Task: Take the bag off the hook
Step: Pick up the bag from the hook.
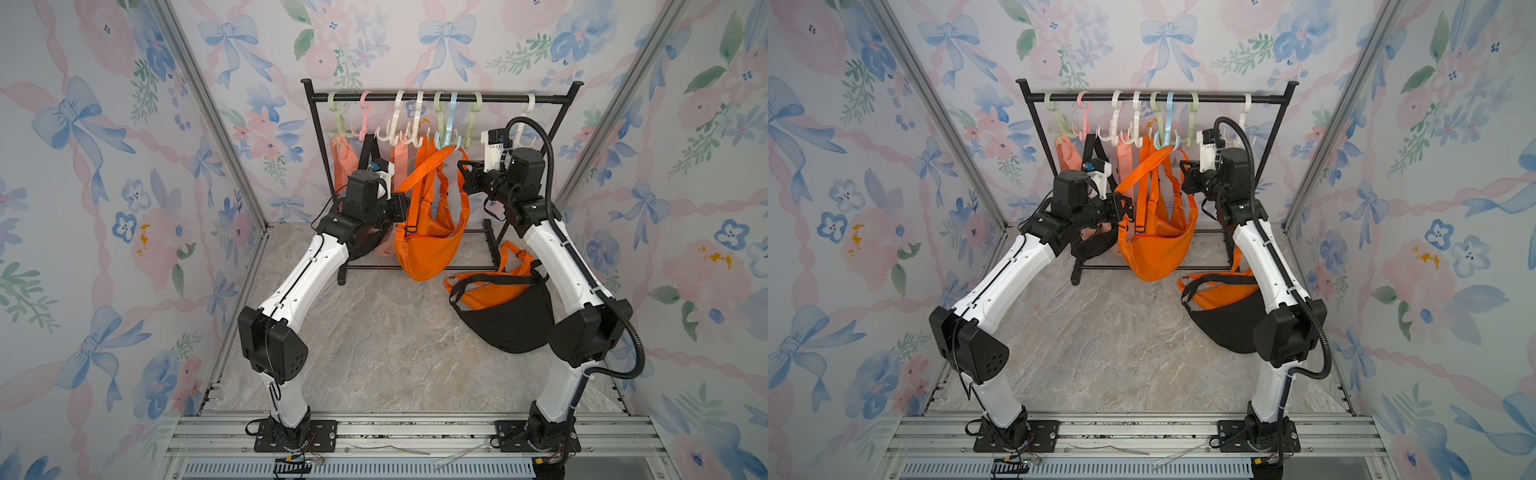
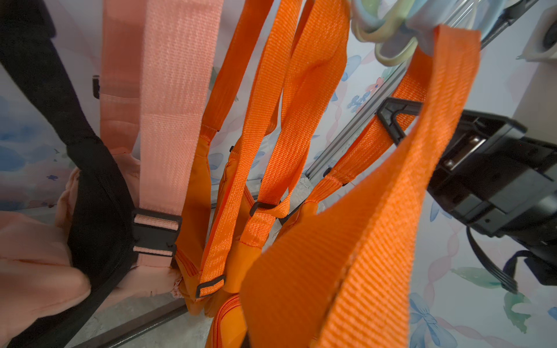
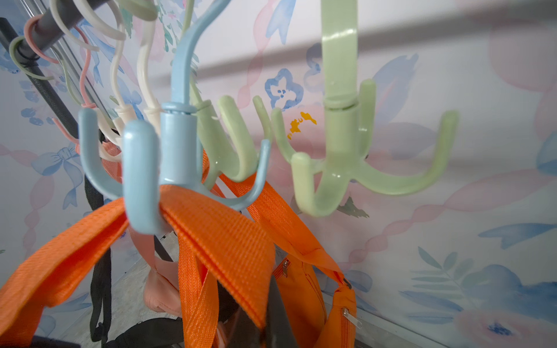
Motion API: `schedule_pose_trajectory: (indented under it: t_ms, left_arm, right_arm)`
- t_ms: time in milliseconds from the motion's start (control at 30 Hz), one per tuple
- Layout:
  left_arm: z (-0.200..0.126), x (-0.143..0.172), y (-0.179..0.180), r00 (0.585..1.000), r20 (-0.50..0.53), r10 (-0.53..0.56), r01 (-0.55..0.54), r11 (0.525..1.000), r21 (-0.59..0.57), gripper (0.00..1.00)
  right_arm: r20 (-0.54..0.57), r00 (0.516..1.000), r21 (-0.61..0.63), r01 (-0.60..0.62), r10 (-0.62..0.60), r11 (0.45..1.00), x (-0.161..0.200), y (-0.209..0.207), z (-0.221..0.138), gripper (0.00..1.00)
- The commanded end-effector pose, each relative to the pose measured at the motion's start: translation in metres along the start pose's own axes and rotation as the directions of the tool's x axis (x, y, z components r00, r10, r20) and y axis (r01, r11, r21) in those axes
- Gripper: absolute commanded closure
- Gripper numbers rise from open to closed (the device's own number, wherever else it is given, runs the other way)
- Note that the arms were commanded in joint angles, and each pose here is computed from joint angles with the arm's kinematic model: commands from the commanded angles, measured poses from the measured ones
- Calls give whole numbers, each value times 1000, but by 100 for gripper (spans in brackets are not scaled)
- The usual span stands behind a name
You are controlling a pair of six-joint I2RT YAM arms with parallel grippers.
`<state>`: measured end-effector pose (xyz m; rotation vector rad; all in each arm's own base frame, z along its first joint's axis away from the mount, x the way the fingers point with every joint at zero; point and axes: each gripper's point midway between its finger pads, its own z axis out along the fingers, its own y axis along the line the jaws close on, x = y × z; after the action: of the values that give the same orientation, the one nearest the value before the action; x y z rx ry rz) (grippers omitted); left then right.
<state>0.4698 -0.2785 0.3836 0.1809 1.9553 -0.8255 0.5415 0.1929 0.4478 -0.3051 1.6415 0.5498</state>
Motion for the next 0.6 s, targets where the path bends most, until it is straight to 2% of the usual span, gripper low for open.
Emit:
schedule_pose_trajectory:
  t_ms: [0,200,367,567]
  left_arm:
    - [-18,-14,-6,999,45,15,-14,1000,-4,93]
    - [-22,-17,-4,998,58,25,-24,1000,-17,92]
    - [-24,-26,-7,996,78,40,-39,999,-19,92]
    - [-18,-45,-30,992,111,57,-63,997,51,91]
  right_arm:
    - [64,998,15,1,-2,1000,-27,9,-17,100]
    - [75,997,28,3,-5,1000,-32,9,-20,100]
    - [111,993,36,32,-36,999,-51,15,-24,100]
    - [158,979,58,118,-126,991,-82,32,-28,100]
